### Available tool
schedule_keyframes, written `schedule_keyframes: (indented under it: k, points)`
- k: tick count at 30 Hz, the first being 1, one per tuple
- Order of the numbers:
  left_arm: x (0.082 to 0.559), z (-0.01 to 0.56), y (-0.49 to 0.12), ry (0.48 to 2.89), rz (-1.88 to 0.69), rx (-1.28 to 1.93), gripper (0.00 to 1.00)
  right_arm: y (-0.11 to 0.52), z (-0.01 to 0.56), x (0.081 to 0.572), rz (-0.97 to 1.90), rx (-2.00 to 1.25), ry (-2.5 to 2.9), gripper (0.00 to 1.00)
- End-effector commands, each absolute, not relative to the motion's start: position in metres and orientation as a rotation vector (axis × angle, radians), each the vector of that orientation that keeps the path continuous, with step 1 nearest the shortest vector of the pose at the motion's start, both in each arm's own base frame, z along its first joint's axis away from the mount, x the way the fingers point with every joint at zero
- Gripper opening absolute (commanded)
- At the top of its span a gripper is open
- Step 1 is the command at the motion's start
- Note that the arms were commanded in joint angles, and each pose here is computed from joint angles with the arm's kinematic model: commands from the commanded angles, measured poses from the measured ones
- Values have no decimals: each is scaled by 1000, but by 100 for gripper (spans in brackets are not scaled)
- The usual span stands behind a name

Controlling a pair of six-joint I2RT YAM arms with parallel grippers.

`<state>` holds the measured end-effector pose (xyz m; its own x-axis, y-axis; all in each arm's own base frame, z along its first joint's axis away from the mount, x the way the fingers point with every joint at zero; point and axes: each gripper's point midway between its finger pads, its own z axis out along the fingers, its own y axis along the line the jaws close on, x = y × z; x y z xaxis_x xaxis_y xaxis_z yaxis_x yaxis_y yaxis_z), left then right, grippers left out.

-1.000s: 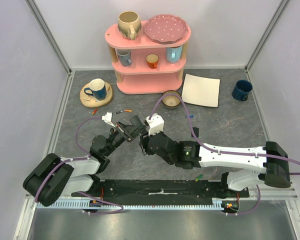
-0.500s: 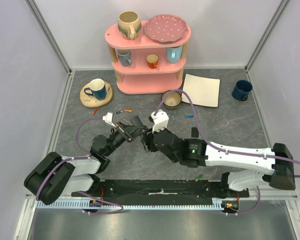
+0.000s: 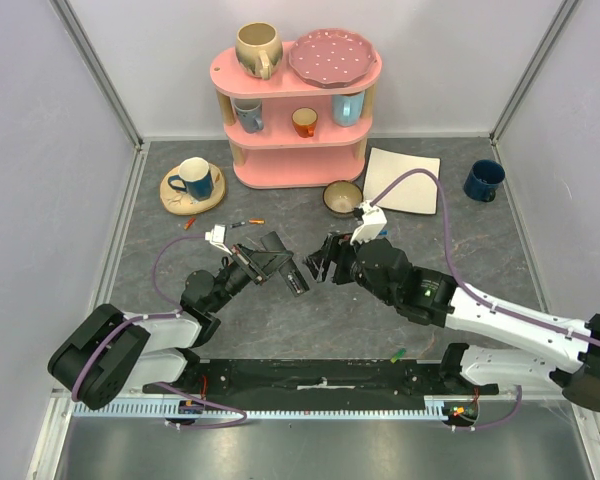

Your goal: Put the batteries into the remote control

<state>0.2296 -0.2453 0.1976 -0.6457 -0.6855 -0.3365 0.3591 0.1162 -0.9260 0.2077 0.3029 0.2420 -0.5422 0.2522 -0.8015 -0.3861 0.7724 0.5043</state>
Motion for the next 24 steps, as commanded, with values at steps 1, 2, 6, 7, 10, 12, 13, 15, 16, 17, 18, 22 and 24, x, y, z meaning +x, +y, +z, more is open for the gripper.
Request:
schedule_keyframes:
  k: [1,2,6,7,10,12,13,15,16,17,18,22,24]
  points:
    - [217,280,-233,1223,-1760,-209,2,325,250,193,1109,-61,1991,81]
    - [217,281,-233,1219,-1763,-207,2,326,246,192,1127,-53,2000,83]
    - [217,282,-234,1213,-1768,-204,2,336,243,187,1242,-50,2010,84]
    - [217,282,-234,1212,-1769,-202,2,339,244,184,1282,-54,2012,85]
    - [216,286,-234,1199,-1775,-194,2,342,237,185,1315,-39,2024,85]
    - [216,289,-234,1189,-1777,-189,2,347,231,182,1370,-27,2038,85]
    - [216,289,-234,1189,-1778,-190,2,348,230,182,1385,-24,2041,85]
    - [215,292,-234,1178,-1779,-183,2,350,221,180,1401,-15,2064,85]
    - [216,293,-233,1176,-1778,-183,2,350,220,180,1399,-15,2067,85]
    - [215,294,-233,1173,-1779,-182,2,350,218,181,1394,-11,2073,85]
    - [215,294,-233,1172,-1779,-182,2,350,216,182,1388,-8,2077,85]
    - [214,296,-233,1168,-1784,-175,2,349,211,183,1384,-2,2085,85]
    - [214,295,-233,1168,-1784,-175,2,351,209,183,1392,1,2089,85]
